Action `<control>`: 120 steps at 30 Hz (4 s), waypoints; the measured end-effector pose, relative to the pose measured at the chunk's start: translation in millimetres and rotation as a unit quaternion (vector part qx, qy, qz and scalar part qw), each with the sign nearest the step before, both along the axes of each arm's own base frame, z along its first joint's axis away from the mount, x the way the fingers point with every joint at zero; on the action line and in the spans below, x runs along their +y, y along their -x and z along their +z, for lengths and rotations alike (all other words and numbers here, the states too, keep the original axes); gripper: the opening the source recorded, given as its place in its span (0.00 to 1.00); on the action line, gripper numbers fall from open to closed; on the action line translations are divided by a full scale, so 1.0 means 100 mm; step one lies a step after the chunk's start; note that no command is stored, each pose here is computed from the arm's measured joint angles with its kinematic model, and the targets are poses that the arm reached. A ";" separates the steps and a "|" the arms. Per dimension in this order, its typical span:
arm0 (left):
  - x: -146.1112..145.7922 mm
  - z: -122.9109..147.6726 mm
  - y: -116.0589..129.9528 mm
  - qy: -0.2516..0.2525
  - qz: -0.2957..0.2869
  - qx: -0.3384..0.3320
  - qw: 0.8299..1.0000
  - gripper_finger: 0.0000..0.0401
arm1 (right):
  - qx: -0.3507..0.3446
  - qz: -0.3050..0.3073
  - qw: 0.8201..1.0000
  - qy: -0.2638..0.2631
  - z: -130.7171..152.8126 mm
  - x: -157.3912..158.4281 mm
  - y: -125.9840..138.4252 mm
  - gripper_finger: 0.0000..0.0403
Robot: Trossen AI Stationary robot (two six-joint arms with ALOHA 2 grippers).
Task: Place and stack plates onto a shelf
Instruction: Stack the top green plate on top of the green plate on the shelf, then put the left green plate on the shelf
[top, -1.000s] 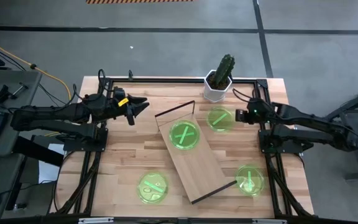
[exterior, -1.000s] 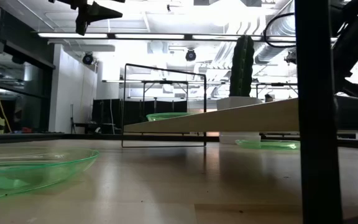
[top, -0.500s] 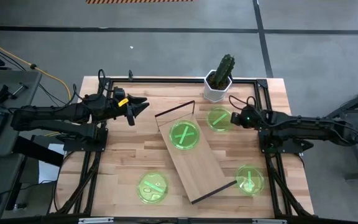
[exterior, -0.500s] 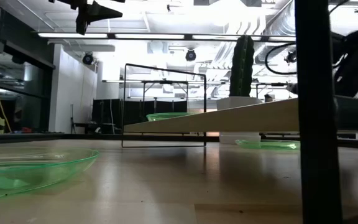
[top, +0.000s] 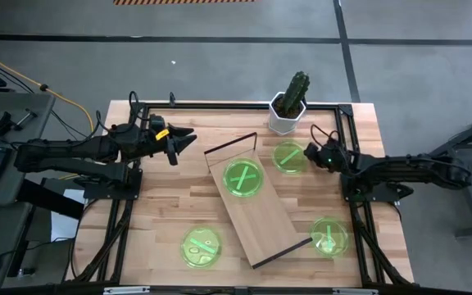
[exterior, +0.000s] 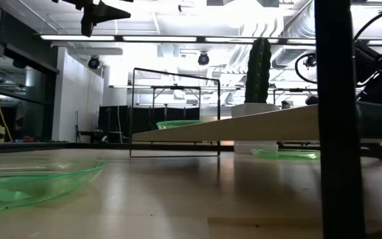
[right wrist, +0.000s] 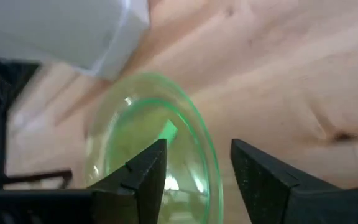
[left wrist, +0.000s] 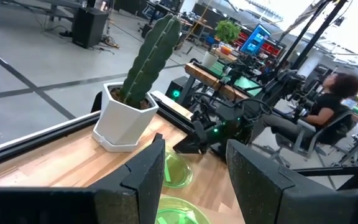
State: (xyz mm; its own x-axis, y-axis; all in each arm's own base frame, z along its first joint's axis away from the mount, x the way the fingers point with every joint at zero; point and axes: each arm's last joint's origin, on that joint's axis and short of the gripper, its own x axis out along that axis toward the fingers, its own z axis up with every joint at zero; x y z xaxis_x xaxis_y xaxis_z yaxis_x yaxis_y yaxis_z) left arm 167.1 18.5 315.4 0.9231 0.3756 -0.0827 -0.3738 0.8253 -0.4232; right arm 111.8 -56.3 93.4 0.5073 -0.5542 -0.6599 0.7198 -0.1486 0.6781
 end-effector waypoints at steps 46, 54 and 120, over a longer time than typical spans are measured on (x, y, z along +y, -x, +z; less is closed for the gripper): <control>0.01 0.00 0.00 -0.009 0.016 0.003 1.000 0.40 | 0.066 0.249 0.961 0.098 1.50 0.02 -0.13 0.00; 0.02 0.00 0.01 -0.010 0.031 0.004 0.999 0.40 | -0.004 0.337 0.939 0.070 1.64 0.19 -0.27 0.00; 0.00 -0.01 0.00 -0.011 -0.005 0.010 1.000 0.40 | 0.043 0.480 0.872 0.083 1.74 0.57 -0.79 0.59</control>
